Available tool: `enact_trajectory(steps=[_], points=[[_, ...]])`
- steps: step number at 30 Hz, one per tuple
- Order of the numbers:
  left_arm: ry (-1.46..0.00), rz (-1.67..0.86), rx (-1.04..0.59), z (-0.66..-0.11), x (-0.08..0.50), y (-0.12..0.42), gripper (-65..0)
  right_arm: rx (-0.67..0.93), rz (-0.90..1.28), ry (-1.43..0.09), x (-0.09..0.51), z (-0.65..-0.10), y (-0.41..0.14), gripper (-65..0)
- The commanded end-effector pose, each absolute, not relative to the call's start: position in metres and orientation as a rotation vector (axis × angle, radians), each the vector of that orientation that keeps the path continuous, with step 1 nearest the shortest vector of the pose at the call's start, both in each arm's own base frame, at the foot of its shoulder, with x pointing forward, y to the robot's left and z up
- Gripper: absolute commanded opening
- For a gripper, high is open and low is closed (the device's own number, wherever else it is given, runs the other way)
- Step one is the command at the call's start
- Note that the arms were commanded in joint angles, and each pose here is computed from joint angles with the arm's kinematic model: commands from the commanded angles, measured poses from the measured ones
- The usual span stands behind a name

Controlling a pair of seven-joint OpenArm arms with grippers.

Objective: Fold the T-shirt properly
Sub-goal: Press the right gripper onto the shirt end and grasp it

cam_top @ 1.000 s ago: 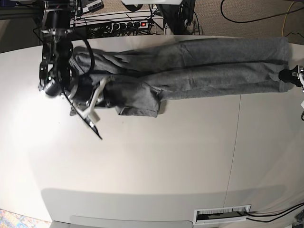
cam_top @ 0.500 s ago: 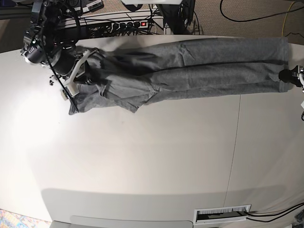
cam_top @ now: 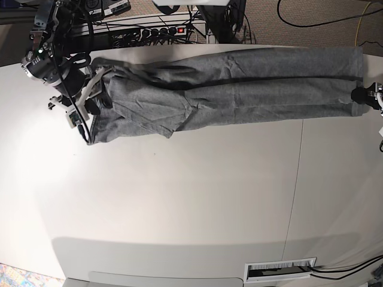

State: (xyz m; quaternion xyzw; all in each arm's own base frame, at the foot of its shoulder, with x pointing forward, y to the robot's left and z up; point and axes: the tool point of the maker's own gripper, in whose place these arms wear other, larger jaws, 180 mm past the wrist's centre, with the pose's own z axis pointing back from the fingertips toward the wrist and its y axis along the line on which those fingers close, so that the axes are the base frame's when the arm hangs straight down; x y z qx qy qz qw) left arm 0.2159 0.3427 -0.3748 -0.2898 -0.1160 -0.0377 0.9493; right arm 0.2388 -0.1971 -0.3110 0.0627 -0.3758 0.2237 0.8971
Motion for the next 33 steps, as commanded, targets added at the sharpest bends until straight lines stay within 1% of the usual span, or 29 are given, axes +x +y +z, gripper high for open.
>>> enact_trajectory(steps=[1, 3, 6, 7, 9, 10, 11, 13, 14, 15, 16, 20, 24, 27, 33], points=[[-0.270, -0.086, -0.570, -0.360, 0.225, 0.353, -58.5, 0.128, 0.488, -0.859, 0.249, -0.290, -0.192, -43.6], [-0.270, -0.086, -0.570, -0.360, 0.225, 0.353, -58.5, 0.152, 0.498, -0.925, 0.254, -0.274, -0.179, -43.6], [-0.270, -0.086, -0.570, -0.360, 0.225, 0.353, -58.5, 0.282, 0.488, -1.038, 0.256, -0.252, -0.148, -44.1], [-0.270, -0.086, -0.570, -0.360, 0.225, 0.353, -58.5, 0.318, 0.484, -1.044, 0.256, -0.252, -0.138, -46.4], [-0.270, -0.086, -0.570, -0.360, 0.225, 0.353, -58.4, 0.364, 0.504, -1.020, 0.252, -0.261, -0.117, -54.5], [-0.271, -0.087, -0.570, -0.360, 0.225, 0.353, -57.4, 0.377, 0.524, -1.002, 0.251, -0.268, -0.107, -58.2], [-0.272, -0.088, -0.570, -0.359, 0.225, 0.352, -54.2, 0.384, 0.548, -0.985, 0.250, -0.275, -0.098, -61.3], [-0.274, -0.091, -0.570, -0.359, 0.226, 0.352, -44.6, 0.380, 0.598, -0.961, 0.250, -0.290, -0.083, -65.0], [-0.276, -0.093, -0.569, -0.358, 0.227, 0.352, -40.8, 0.373, 0.622, -0.952, 0.251, -0.297, -0.077, -65.0], [-0.277, -0.093, -0.569, -0.358, 0.227, 0.352, -38.4, 0.364, 0.643, -0.940, 0.252, -0.306, -0.071, -65.0], [-0.282, -0.095, -0.569, -0.357, 0.229, 0.352, -37.6, 0.354, 0.664, -0.928, 0.254, -0.316, -0.067, -65.0], [-0.292, -0.096, -0.560, -0.352, 0.232, 0.356, -37.5, 0.314, 0.726, -0.864, 0.263, -0.357, -0.059, -65.0], [-0.326, -0.084, -0.548, -0.344, 0.237, 0.363, -37.5, 0.316, 0.728, -0.786, 0.273, -0.389, -0.060, -65.0], [-0.354, -0.069, -0.539, -0.339, 0.240, 0.369, -37.5, 0.310, 0.716, -0.766, 0.281, -0.397, -0.065, -65.0], [-0.291, -0.073, -0.452, -0.349, 0.226, 0.385, -37.5, 0.305, 0.718, -0.775, 0.286, -0.394, -0.065, -65.0]])
